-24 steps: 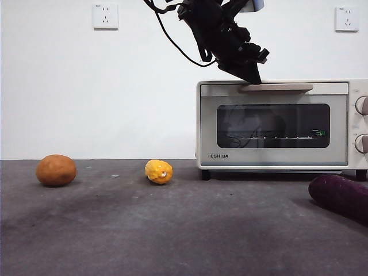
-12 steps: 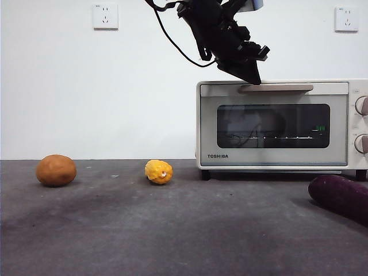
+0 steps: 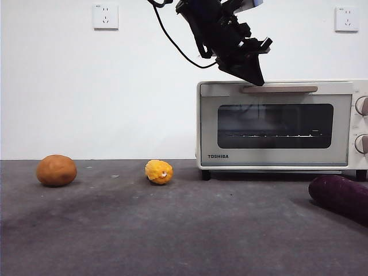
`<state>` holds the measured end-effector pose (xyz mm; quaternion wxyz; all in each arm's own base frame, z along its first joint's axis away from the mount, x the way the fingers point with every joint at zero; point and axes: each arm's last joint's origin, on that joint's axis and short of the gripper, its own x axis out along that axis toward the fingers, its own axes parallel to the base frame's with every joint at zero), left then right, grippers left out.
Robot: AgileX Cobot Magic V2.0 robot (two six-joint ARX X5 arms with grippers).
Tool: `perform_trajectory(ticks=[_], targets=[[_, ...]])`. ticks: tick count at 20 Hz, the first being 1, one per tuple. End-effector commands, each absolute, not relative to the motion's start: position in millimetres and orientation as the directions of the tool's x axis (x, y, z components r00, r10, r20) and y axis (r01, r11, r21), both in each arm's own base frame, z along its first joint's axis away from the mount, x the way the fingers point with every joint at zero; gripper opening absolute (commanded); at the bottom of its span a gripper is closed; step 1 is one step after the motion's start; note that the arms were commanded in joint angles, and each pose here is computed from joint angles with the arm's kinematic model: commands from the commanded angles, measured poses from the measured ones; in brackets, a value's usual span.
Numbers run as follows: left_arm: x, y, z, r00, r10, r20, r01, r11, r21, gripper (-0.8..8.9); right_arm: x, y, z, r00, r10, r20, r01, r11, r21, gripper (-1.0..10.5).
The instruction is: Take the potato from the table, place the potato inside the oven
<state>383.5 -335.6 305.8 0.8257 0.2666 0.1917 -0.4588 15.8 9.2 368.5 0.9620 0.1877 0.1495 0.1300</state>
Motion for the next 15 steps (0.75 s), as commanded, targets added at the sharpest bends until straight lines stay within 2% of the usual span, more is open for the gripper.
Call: perform_trajectory(ticks=[1,10,15], targets=[[383,-341,274,0.444,-0.605,-0.661,0.881,0.428,0.200,-0.10,2,9,383,0.943,0.265,-0.199,-0.175,0.908,0.380,0.0],[374,-344,269,0.401,-0.581,-0.708,0.887,0.440,0.141,-0.09,-41,6,414,0.983,0.138,-0.124,-0.096,0.952,0.292,0.0],[369,-345,267,0.373,-0.565,-0.736,0.879,0.469,0.086,-0.09,-56,5,419,0.988,0.081,-0.129,-0.044,0.963,0.267,0.0]])
